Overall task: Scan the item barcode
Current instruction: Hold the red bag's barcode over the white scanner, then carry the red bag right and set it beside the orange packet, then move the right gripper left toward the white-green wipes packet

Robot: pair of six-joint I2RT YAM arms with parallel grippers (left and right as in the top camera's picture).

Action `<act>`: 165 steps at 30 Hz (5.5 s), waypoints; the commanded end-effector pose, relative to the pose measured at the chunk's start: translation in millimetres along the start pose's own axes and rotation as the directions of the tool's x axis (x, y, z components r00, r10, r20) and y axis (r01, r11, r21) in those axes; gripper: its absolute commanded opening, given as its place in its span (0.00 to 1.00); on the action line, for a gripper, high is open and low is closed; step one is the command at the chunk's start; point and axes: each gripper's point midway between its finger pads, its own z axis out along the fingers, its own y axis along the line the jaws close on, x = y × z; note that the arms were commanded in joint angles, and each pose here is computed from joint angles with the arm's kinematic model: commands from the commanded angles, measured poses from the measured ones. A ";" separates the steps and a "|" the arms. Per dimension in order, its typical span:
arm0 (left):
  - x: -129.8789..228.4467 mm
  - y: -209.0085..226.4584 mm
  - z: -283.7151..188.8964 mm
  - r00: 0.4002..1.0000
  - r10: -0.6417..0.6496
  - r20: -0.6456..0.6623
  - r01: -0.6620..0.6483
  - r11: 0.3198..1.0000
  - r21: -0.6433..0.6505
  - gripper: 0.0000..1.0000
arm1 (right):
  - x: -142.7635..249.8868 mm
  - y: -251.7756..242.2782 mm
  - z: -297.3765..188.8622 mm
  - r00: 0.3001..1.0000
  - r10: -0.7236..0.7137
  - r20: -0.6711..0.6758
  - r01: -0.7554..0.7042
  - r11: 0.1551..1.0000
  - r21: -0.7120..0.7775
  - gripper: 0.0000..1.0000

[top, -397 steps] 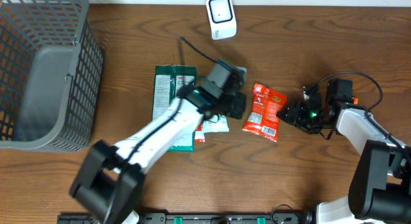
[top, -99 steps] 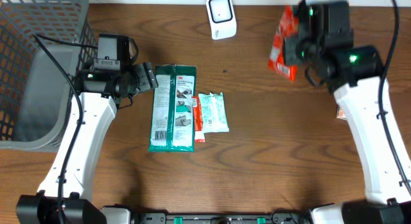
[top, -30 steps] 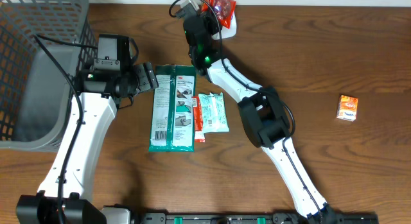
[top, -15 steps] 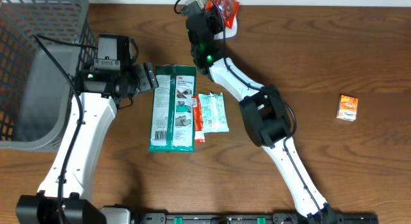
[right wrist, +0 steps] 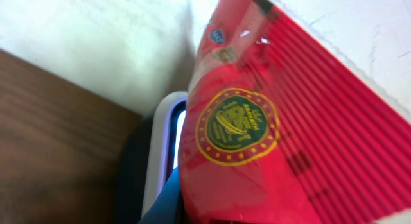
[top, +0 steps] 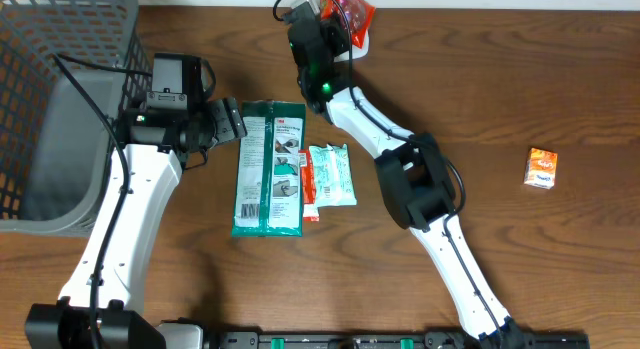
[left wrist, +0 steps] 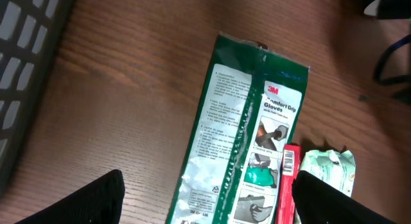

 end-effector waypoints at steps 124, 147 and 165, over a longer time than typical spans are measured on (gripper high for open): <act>1.0 0.6 2.4 1.000 -0.008 -0.009 0.008 1.000 0.001 0.84 | 106.6 -171.3 -224.9 0.746 0.249 -0.617 -0.645 0.498 -0.579 0.73; 1.0 0.6 2.4 1.000 -0.008 -0.009 0.008 1.000 0.001 0.84 | 160.6 14.7 -273.3 0.661 -0.117 -0.741 -0.605 0.501 -0.619 0.54; 1.0 0.6 2.4 1.000 -0.008 -0.009 0.008 1.000 0.001 0.84 | 195.6 47.5 -272.4 0.589 -0.163 -0.791 -0.617 0.541 -0.571 0.38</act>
